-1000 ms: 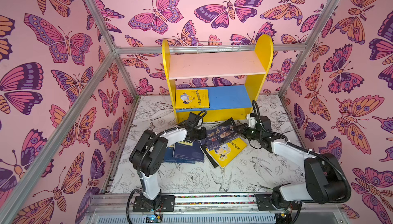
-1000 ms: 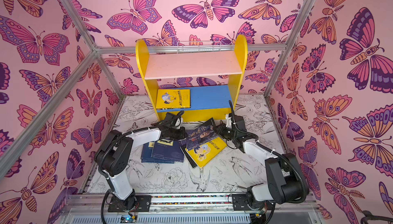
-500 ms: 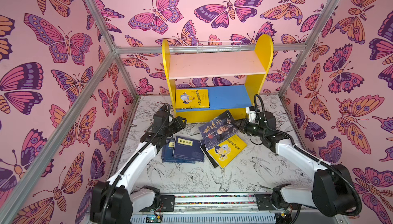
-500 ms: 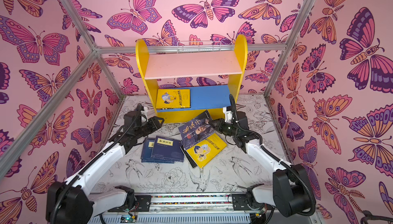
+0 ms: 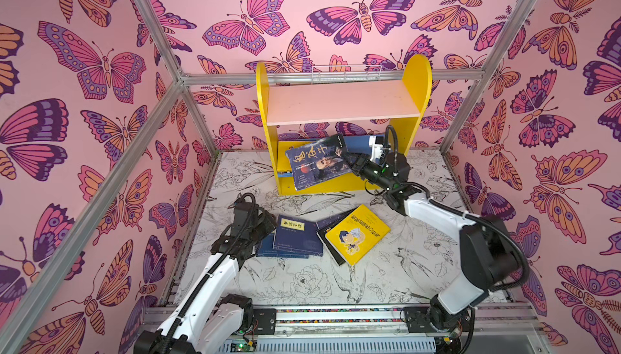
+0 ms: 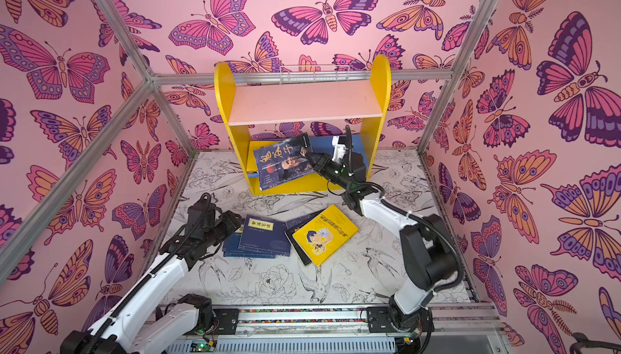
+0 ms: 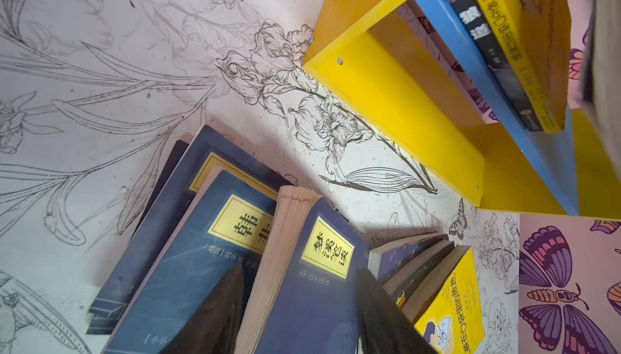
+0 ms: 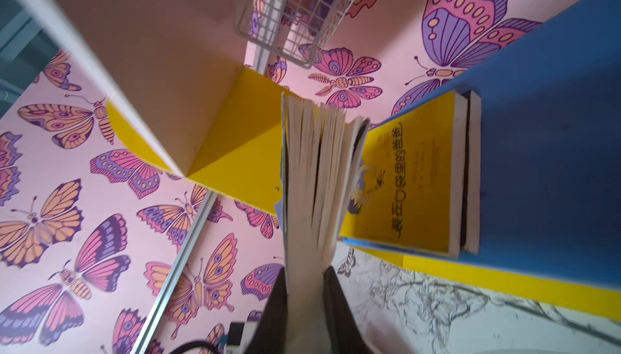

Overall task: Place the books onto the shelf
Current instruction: 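Carry the upright novel with the right gripper onto the blue shelf while left withdraws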

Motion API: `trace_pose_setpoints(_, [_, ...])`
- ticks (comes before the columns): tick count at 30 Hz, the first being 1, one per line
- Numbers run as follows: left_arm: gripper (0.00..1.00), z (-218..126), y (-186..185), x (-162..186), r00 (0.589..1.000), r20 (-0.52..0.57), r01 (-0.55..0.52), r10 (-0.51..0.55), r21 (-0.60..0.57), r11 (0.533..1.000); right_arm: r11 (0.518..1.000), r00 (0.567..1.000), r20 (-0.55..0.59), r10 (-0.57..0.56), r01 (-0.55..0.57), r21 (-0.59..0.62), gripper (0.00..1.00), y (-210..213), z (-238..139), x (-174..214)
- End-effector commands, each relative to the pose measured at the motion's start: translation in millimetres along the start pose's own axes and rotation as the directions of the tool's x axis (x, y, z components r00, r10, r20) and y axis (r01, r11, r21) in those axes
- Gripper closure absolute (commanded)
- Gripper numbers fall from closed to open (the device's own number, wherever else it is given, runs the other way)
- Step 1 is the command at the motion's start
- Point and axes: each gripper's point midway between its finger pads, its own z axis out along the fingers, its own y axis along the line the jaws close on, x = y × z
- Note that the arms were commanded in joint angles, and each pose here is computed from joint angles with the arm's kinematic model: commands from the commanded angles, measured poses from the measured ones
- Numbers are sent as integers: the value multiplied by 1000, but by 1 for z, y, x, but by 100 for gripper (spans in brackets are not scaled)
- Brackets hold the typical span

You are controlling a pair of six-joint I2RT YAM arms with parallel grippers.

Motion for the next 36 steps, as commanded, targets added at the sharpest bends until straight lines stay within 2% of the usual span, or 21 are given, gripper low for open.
trace_pose_setpoints(1, [42,-3,9,4,1000,-2,10,-10,-22,1000,988,984,177,18,10,-156,100,40,21,-39])
trace_pose_setpoints(8, [39,-10,11,9,1000,-16,-8,7,-20,1000,994,971,236,32,-7,-107,100,13,60,-49])
trace_pose_setpoints(13, [39,-9,20,16,999,-35,2,-4,-45,999,997,976,216,41,-25,-79,100,1,78,-41])
trace_pose_setpoints(19, [39,-8,23,18,999,-37,1,-3,-56,998,990,970,231,80,-51,-130,100,2,82,-43])
trace_pose_setpoints(26, [39,-6,23,18,999,-43,1,-4,-63,998,977,941,310,136,-76,-200,100,10,69,-70])
trace_pose_setpoints(36, [39,-5,23,18,999,-50,3,-6,-67,998,989,930,344,129,-94,-118,100,-18,94,-74])
